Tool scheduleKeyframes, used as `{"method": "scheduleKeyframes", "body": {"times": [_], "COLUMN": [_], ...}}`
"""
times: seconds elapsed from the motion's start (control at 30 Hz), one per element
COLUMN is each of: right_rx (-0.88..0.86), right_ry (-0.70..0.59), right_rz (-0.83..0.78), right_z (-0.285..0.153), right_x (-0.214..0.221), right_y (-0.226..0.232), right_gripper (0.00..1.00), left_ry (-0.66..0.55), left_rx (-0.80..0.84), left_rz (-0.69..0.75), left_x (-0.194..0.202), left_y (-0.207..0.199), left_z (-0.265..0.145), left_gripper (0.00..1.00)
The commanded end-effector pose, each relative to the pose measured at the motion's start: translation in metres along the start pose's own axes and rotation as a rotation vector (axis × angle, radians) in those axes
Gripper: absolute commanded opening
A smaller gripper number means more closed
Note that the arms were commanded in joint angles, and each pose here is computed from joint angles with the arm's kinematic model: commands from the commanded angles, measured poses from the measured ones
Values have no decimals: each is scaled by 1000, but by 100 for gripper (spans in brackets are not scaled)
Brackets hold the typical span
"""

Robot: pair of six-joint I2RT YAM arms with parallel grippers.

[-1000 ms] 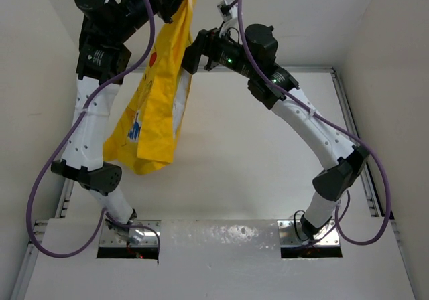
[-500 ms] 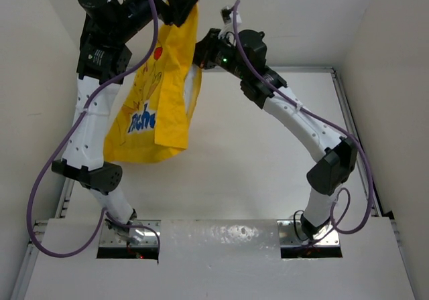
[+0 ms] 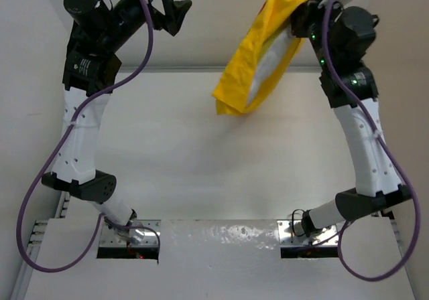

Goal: Put the pillow into the pillowcase

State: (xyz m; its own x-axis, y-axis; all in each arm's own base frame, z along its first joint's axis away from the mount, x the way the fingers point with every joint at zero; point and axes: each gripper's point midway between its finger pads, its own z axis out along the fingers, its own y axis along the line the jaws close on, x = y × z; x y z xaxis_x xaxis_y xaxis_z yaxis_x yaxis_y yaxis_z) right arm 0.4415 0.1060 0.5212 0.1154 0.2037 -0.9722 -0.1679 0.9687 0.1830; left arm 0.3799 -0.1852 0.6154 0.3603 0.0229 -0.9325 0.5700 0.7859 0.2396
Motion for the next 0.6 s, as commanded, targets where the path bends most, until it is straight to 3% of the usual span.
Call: {"method": "scheduleKeyframes", "body": {"times": [0.0,0.1,0.2,0.3,0.37,0.47,0.57], "right_rx": [-181,-360,-466,-573,-612,-638,-635], "right_ry": [-313,-184,-6,292,499,757,898], "right_rz": [-70,-46,-74,-32,-9,-4,68], "right_z": [-45,-20,10,34,45,30,18], "right_x": [-129,-91,-14,104,194,307,377], "right_y": [43,91,139,171,181,196,213], "right_gripper": [0,0,0,0,0,0,0], "left_ry": [53,105,170,256,377,570,766], "left_rx": [-61,-92,-132,-167,-225,-232,-207], "left_rz": [2,-54,-146,-280,-378,-391,-462], "left_x": [11,30,53,89,137,205,286], "left_y": [7,11,22,46,63,54,31], "left_z": [-9,-10,-18,-37,-56,-81,-108], "left_gripper": [100,100,100,100,100,100,100]}}
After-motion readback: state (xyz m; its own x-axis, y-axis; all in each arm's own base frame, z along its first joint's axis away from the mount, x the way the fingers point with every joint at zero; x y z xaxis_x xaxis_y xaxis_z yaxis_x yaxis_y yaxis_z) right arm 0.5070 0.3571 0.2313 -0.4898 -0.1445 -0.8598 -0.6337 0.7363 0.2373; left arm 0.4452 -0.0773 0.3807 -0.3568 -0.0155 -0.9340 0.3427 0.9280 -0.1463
